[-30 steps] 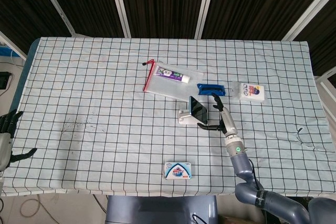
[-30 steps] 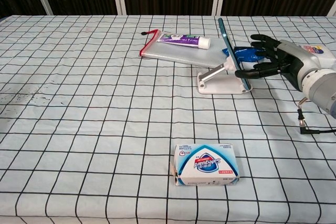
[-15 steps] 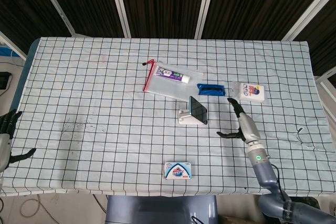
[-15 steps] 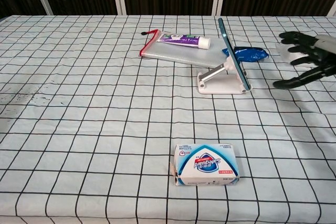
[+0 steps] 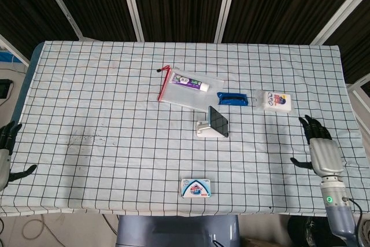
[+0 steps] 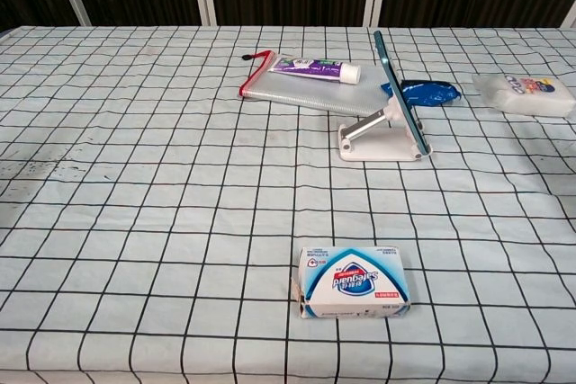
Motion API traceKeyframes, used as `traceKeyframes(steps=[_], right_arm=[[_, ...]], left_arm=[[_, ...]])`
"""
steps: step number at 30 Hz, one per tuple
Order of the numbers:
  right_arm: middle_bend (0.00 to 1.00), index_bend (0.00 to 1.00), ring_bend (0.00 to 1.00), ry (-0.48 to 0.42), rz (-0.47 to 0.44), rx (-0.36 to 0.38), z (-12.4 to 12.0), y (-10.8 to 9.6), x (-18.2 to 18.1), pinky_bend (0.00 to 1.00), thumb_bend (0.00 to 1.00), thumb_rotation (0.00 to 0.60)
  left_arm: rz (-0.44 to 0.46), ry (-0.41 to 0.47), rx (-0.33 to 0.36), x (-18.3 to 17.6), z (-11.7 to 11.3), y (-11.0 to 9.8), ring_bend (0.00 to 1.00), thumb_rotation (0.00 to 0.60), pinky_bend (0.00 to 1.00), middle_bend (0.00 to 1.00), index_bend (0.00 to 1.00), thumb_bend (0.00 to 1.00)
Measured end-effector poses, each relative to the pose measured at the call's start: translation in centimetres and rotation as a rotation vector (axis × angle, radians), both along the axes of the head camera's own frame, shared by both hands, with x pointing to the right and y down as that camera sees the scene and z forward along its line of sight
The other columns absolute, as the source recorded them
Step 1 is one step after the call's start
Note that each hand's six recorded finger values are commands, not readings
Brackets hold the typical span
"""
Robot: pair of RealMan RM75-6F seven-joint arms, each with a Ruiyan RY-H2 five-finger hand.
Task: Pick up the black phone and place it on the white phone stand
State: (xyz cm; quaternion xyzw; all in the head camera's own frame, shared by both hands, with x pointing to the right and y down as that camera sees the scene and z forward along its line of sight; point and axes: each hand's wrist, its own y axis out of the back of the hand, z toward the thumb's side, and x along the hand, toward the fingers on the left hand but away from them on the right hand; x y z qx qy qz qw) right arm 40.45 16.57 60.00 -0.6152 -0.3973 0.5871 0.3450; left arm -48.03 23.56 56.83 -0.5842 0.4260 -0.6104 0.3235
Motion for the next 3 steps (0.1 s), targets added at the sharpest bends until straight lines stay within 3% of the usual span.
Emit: traceKeyframes(steps=[3], right_arm=[[0.0, 0.0, 0.0, 0.113, -0.03, 0.041, -1.42, 0.84, 1.27, 0.14, 0.0, 0.6]], left_arm=[[0.0, -0.005, 0.0, -0.05, 0.07, -0.1, 0.0, 0.6, 0.0, 0.0, 0.0, 0.0]])
